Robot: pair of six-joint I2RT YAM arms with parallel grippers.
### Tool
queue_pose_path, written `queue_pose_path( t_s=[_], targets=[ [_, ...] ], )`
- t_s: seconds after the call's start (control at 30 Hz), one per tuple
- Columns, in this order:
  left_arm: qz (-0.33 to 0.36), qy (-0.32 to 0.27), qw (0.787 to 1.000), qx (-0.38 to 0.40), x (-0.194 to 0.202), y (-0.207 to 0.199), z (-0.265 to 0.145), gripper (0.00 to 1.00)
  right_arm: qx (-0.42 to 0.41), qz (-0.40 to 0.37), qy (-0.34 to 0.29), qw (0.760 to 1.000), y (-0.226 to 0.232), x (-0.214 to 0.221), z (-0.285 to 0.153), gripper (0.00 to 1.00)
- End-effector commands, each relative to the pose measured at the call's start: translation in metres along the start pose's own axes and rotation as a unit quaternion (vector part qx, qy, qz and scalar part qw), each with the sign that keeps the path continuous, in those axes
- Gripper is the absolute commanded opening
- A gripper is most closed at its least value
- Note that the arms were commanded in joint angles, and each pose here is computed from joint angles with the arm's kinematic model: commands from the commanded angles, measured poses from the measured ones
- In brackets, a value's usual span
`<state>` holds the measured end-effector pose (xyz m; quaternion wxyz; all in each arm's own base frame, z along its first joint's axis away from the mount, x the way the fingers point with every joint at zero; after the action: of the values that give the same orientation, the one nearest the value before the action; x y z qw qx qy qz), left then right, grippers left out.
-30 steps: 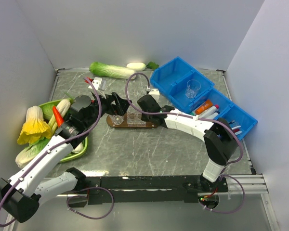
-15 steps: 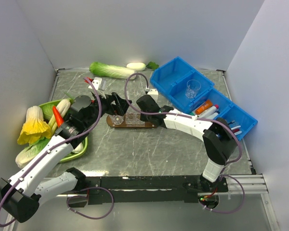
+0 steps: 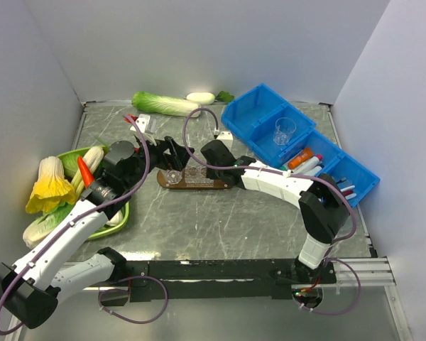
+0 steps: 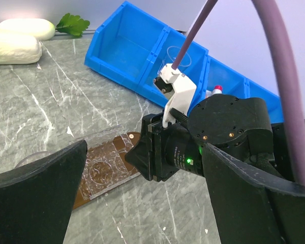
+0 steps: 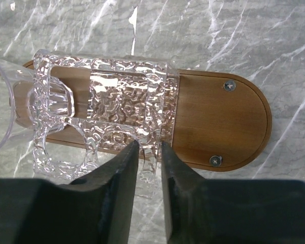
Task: Prepare toiletry sets of a toothbrush and toothpaste on the tray
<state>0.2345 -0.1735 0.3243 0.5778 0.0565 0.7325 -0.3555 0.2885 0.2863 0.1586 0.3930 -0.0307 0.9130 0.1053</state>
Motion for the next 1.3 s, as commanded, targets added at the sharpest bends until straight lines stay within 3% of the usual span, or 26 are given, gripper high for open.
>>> queue_pose_path(
  t_s=[0.0,0.37,0.77,1.03,1.27],
  targets=[
    [0.004,-0.026,1.0,0.01,-0.013,-0.005,-0.002,0.99,-0.016,0.009,-0.034,0.999,0.009,-0.021,-0.015,0.37],
    [0.008,-0.044,0.999,-0.004,-0.017,-0.002,-0.008,1.0,-0.021,0.027,-0.064,0.997,-0.002,-0.036,-0.038,0.53],
    [0.013,-0.069,0.997,-0.008,-0.02,0.0,-0.017,1.0,-0.037,0.037,-0.13,0.99,-0.046,-0.054,-0.088,0.66],
    [0.012,-0.077,0.996,-0.038,-0.025,0.009,-0.017,0.97,-0.09,-0.039,-0.127,0.987,-0.095,-0.065,-0.137,0.75],
    [0.02,-0.103,0.991,-0.079,-0.034,0.021,-0.024,0.97,-0.04,-0.111,-0.105,0.987,-0.143,-0.088,-0.153,0.78]
  ],
)
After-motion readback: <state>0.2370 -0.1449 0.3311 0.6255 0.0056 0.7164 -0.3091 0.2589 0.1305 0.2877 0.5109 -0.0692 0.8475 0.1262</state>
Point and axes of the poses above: each gripper's point midway between its finger pads, its own z axis out along the fingers, its own y axis along the line the jaws close on, x = y × z, the point moved 7 cm from there along -z, back along the fingers, and after that the axes turned 4 degrees about -z, right-handed, at the moved point
